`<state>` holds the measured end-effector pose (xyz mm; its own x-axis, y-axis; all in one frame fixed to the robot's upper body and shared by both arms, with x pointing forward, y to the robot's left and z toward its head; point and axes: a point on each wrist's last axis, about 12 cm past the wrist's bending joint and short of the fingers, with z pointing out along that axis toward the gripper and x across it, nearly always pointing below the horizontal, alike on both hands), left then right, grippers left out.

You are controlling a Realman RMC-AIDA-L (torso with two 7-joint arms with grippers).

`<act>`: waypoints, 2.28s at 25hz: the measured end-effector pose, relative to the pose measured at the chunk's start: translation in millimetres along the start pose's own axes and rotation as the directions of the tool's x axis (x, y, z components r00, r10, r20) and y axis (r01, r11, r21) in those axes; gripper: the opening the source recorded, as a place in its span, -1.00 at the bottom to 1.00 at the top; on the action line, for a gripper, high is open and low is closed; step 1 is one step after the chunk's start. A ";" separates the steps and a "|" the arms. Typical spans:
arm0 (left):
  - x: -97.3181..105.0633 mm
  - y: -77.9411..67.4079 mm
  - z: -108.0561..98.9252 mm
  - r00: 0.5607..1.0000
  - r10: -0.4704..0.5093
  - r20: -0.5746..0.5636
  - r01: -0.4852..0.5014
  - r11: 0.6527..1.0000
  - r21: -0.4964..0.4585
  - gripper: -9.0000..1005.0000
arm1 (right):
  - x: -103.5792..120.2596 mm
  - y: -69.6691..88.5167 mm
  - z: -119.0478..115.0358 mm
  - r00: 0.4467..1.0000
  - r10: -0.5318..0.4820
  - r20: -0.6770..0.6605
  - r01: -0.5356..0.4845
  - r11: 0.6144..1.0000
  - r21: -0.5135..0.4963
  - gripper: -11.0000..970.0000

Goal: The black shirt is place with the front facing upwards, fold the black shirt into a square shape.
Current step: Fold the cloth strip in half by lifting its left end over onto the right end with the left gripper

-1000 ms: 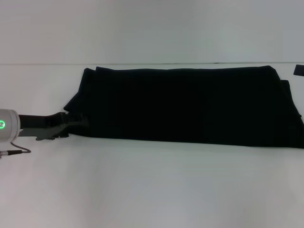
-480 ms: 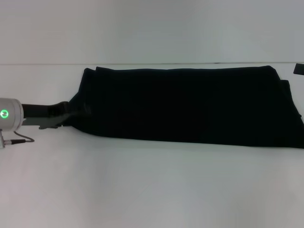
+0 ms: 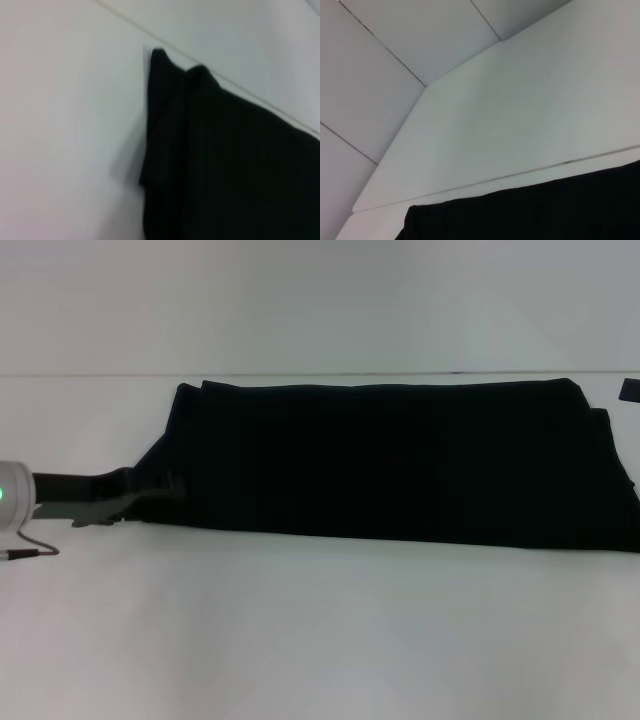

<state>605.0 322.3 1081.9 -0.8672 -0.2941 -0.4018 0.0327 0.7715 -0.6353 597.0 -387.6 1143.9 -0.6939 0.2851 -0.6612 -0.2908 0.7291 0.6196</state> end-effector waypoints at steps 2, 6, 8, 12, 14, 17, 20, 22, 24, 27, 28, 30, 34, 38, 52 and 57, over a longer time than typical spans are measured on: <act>2.9 3.7 -4.8 1.000 -0.006 0.000 0.006 1.000 0.003 0.69 | -0.1 -0.1 0.0 1.000 0.000 0.001 0.000 1.000 0.001 0.79; 4.2 9.1 -20.6 0.999 -0.013 0.042 0.012 1.000 0.017 0.69 | -0.2 0.1 0.1 1.000 0.000 0.001 0.000 1.000 0.000 0.79; 5.8 11.0 -26.9 0.999 -0.021 0.051 0.019 0.999 0.029 0.69 | -0.3 0.1 0.1 1.000 0.000 0.001 0.000 1.000 0.000 0.79; 9.5 8.2 -31.2 1.000 -0.017 0.010 0.016 0.997 0.073 0.68 | -0.3 0.7 0.3 1.000 0.000 0.000 0.000 1.000 -0.004 0.79; 10.4 3.7 -28.3 1.000 -0.010 -0.013 0.011 0.996 0.090 0.68 | -0.8 1.1 0.7 1.000 -0.001 0.000 0.001 1.000 -0.005 0.79; 11.7 -6.2 -15.7 0.999 0.002 -0.050 0.003 0.994 0.109 0.67 | -1.5 1.5 1.0 1.000 -0.004 0.000 0.004 1.000 -0.006 0.79; 12.9 -13.5 -2.4 0.997 0.014 -0.078 -0.006 0.994 0.110 0.67 | -2.7 1.9 0.7 1.000 -0.008 0.002 0.008 1.000 -0.005 0.79; 13.1 -18.1 6.1 0.995 0.025 -0.094 -0.015 0.995 0.102 0.67 | -3.2 2.1 0.4 1.000 -0.010 0.003 0.010 1.000 -0.004 0.79; 12.3 -20.8 11.2 0.995 0.029 -0.098 -0.020 0.996 0.092 0.67 | -4.2 2.2 0.1 1.000 -0.013 0.004 0.013 1.000 -0.003 0.79; 10.8 -20.6 13.4 0.995 0.023 -0.092 -0.016 0.997 0.078 0.66 | -5.7 2.0 -0.9 1.000 -0.016 0.006 0.016 1.000 -0.001 0.79; 10.6 -20.3 13.3 0.996 0.022 -0.090 -0.015 0.997 0.077 0.66 | -6.1 1.9 -1.3 1.000 -0.017 0.006 0.017 1.000 0.000 0.79; 10.2 -19.2 13.7 0.996 0.018 -0.088 -0.011 0.997 0.070 0.66 | -6.8 1.7 -1.9 1.000 -0.018 0.007 0.018 1.000 0.001 0.79; 9.6 -15.5 15.5 0.997 0.008 -0.080 -0.004 0.999 0.046 0.66 | -7.2 1.5 -2.3 1.000 -0.017 0.010 0.017 1.000 0.001 0.79; 8.7 -14.4 15.4 0.997 0.006 -0.074 -0.003 0.999 0.036 0.65 | -7.6 1.4 -2.7 1.000 -0.016 0.011 0.016 1.000 0.002 0.79; 6.7 -9.4 15.4 0.998 0.000 -0.064 0.000 1.000 -0.010 0.63 | -10.2 2.6 -2.1 1.000 -0.019 0.016 0.019 1.000 -0.002 0.79; 4.7 -9.0 15.7 0.998 0.005 -0.057 -0.007 1.000 -0.023 0.63 | -10.6 2.6 -2.3 1.000 -0.017 0.019 0.017 1.000 -0.002 0.79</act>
<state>608.5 305.1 1075.4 -0.8938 -0.2576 -0.3672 0.0270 0.7862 -0.6174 602.0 -390.1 1153.5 -0.6763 0.2842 -0.6796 -0.3040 0.7327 0.6089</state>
